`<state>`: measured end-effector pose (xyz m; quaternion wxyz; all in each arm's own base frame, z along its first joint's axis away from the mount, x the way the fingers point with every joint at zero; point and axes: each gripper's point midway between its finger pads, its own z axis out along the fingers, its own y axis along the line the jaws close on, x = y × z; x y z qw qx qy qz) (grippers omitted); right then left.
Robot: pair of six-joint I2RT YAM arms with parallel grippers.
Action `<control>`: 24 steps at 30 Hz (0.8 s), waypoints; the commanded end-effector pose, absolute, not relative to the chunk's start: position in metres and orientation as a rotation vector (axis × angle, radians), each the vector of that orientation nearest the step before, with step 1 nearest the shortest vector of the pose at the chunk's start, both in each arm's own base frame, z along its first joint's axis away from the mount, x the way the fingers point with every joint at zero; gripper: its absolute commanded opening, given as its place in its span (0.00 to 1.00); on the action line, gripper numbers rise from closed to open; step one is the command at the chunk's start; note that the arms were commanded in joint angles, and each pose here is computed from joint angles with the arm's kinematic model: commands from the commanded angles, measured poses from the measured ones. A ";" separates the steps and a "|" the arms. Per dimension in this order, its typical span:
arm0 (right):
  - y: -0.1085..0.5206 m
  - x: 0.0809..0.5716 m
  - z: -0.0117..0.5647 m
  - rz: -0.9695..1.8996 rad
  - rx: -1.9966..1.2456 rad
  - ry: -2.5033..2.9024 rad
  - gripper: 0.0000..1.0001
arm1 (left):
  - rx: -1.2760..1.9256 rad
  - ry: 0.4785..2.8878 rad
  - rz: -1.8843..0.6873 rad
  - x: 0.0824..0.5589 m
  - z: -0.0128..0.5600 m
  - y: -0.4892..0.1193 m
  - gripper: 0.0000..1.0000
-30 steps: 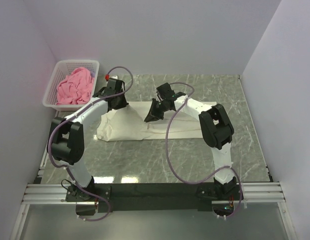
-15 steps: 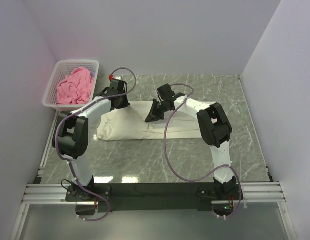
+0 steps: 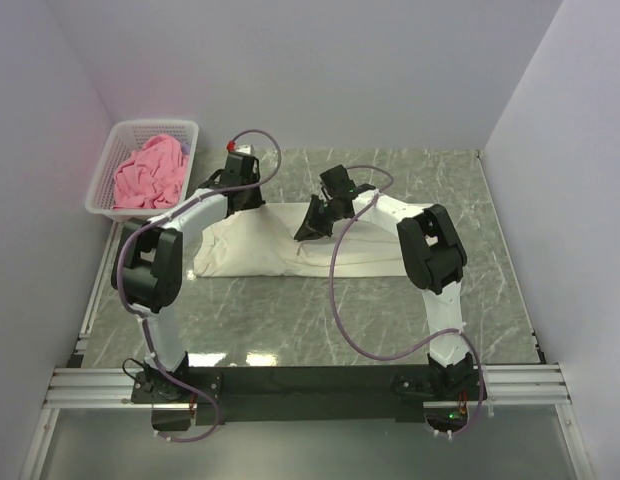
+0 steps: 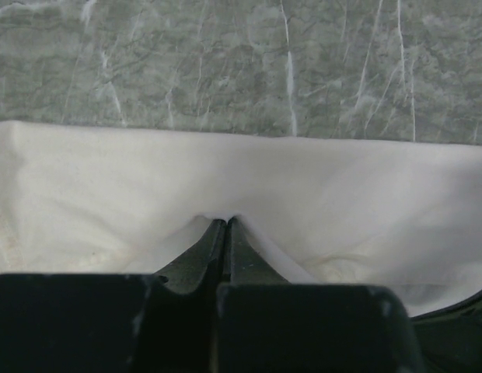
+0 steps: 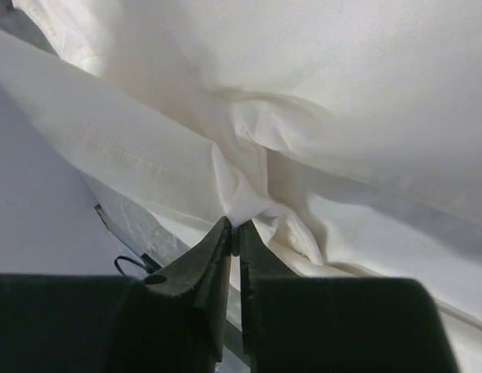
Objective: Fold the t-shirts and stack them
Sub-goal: Fold the tshirt
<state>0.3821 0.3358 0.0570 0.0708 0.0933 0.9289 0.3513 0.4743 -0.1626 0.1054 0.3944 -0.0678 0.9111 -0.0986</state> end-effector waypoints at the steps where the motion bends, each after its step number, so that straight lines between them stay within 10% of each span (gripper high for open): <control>1: 0.335 0.399 0.068 1.048 0.266 2.719 0.17 | -0.146 2.264 -0.267 0.492 0.115 -0.170 0.04; 8: 0.315 0.425 0.093 0.848 0.160 2.585 0.50 | -0.212 2.259 -0.297 0.488 0.127 -0.170 0.44; 13: 0.306 0.436 0.126 0.720 -0.003 2.462 0.54 | -0.324 2.209 -0.262 0.465 0.160 -0.145 0.76; 19: 0.318 0.429 0.131 0.615 -0.289 2.407 0.56 | -0.482 2.294 -0.205 0.400 0.134 -0.105 0.91; 24: 0.333 0.425 0.136 0.609 -0.467 2.344 0.55 | -0.544 2.316 -0.189 0.357 0.114 -0.081 0.84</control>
